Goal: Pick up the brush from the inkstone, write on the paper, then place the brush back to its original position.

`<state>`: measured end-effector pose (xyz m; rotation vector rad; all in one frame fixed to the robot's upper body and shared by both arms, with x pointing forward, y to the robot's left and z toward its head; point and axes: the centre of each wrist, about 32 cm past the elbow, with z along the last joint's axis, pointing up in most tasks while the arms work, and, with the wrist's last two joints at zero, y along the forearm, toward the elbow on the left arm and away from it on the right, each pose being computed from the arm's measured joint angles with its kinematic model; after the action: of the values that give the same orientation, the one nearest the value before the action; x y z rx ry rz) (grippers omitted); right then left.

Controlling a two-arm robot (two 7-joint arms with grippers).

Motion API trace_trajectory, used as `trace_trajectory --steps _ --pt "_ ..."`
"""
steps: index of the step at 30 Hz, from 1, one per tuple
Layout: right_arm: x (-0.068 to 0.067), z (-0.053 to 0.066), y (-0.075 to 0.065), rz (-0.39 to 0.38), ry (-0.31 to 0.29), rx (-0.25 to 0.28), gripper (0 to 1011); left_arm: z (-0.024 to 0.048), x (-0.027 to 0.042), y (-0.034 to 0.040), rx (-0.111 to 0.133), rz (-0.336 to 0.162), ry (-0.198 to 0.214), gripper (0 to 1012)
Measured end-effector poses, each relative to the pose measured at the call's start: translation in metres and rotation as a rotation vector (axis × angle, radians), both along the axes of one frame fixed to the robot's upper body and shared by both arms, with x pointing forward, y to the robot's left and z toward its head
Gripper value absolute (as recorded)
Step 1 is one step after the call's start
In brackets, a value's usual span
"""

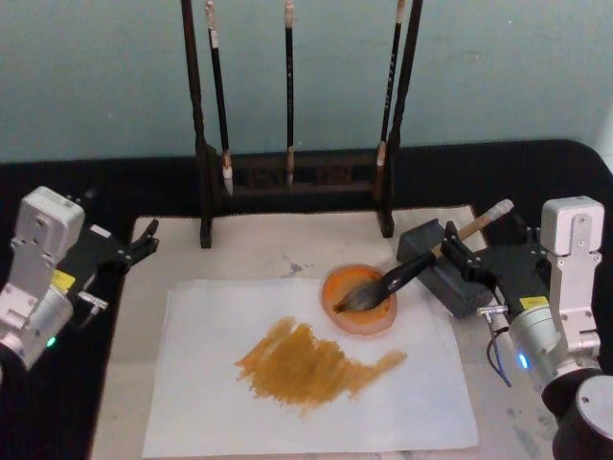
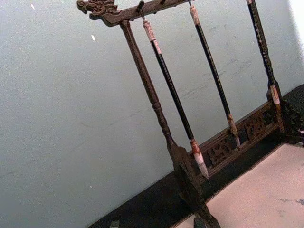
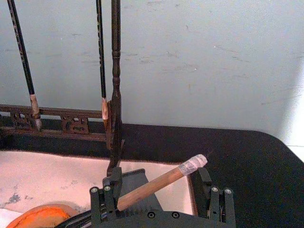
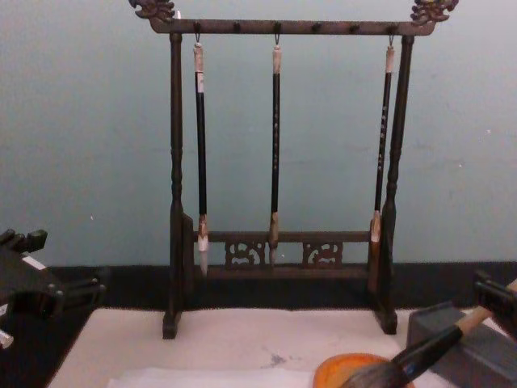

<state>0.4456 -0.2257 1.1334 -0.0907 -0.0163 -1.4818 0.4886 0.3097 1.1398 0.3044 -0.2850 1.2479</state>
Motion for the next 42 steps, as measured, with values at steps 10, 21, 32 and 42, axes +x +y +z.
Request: trace_trajectory --steps 10,21,32,42 --pt "-0.0001 0.0000 0.0001 0.000 0.000 -0.002 1000 0.0000 0.0000 0.0000 0.000 0.000 0.000 1010" --pt "-0.0001 0.0000 0.0002 0.000 0.001 -0.002 1000 0.0000 0.0000 0.0000 0.000 0.000 0.000 1010" --pt "-0.0001 0.0000 0.0002 0.000 0.001 -0.002 1000 0.0000 0.0000 0.0000 0.000 0.000 0.000 1010" --pt "-0.0001 0.0000 0.0002 0.000 0.000 -0.002 1000 0.0000 0.0000 0.0000 0.000 0.000 0.000 1009"
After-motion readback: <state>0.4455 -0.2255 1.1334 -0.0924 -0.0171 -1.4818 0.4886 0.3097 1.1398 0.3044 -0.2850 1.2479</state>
